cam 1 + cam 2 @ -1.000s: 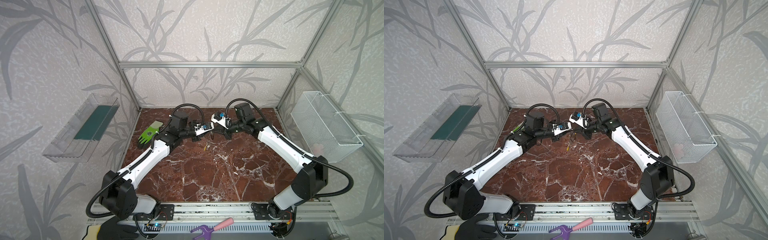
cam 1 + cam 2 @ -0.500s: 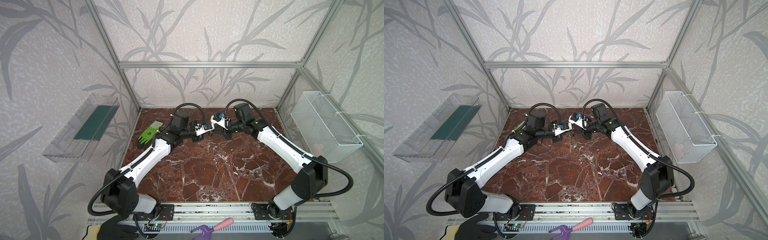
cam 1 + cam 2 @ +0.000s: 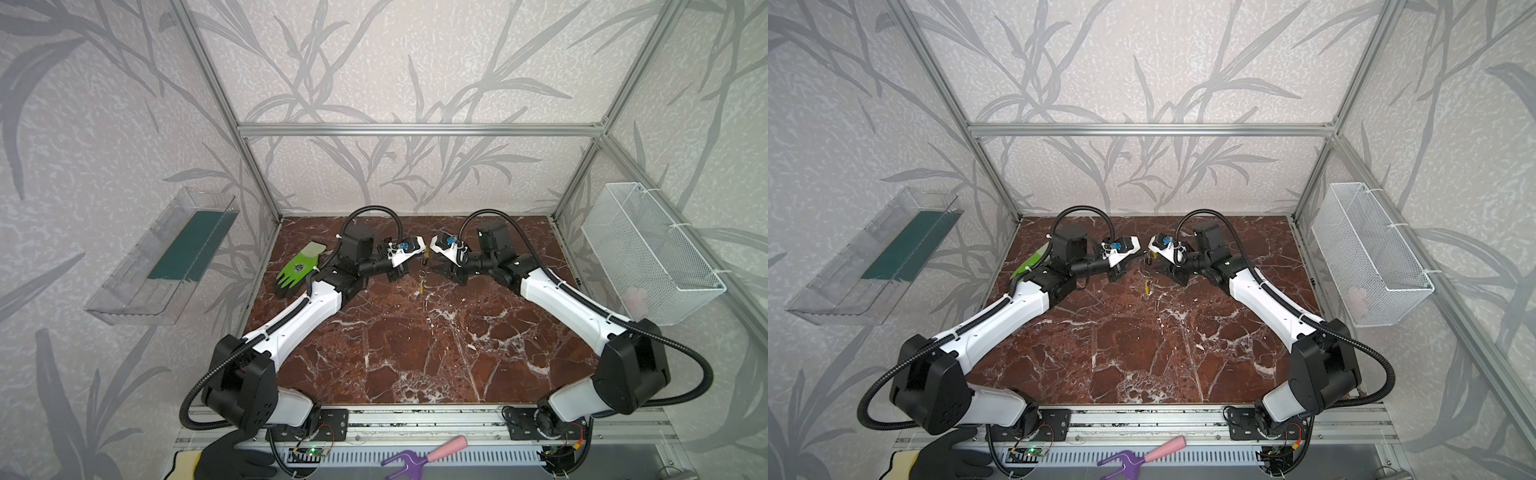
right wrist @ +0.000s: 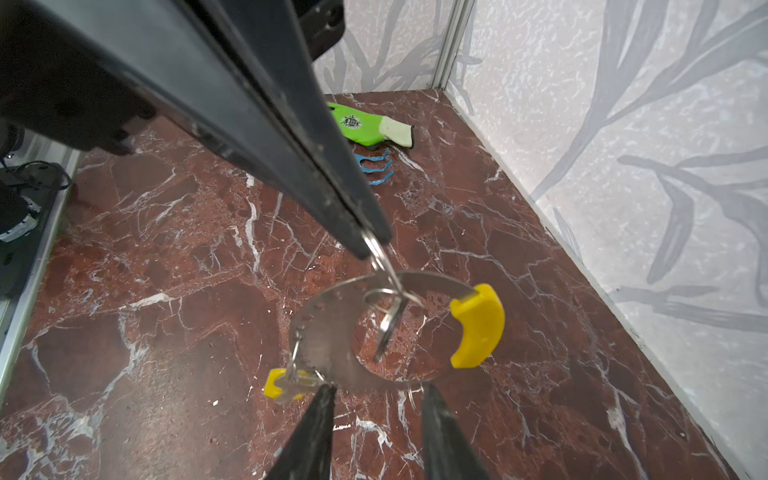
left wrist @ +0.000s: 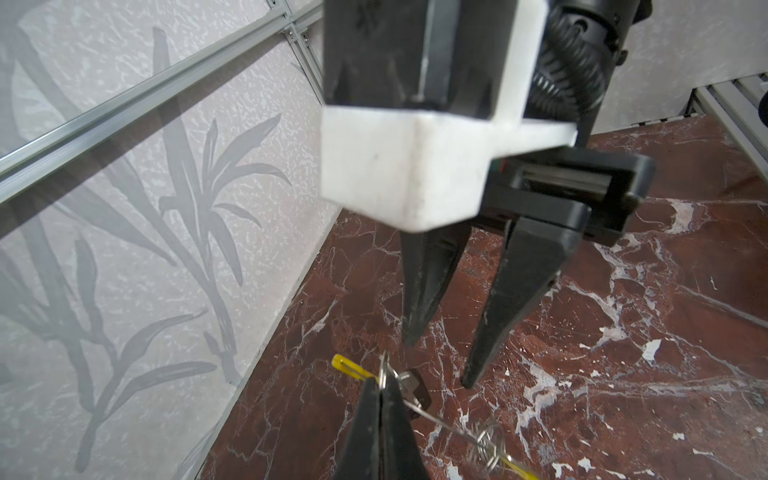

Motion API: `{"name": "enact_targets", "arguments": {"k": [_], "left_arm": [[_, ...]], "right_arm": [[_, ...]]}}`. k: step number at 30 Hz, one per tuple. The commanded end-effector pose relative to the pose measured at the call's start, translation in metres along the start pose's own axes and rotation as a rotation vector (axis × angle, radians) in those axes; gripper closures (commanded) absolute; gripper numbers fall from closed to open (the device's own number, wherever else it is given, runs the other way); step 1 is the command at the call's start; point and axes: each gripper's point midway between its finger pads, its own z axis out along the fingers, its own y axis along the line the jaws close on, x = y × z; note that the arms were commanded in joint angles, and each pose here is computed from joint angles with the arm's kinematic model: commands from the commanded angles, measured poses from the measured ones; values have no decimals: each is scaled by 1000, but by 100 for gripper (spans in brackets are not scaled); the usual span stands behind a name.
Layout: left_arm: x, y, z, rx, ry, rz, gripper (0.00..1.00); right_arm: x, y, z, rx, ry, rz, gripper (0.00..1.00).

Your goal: Put the keys on the keyring

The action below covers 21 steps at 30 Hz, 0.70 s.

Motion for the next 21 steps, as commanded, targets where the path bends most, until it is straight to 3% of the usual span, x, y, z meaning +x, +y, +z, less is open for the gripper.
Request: {"name": "enact_targets", "arguments": {"k": [1, 14, 21], "left_arm": [[-23, 7, -4, -25, -98, 9, 100], [-31, 12, -5, -50, -150, -9, 100], [-34, 9, -6, -35, -165, -29, 100]], "right_arm": [[-25, -7, -5, 30, -89, -8, 64], [-36, -14, 11, -11, -146, 65, 73], [-41, -20, 13, 6, -163, 64, 91]]}}
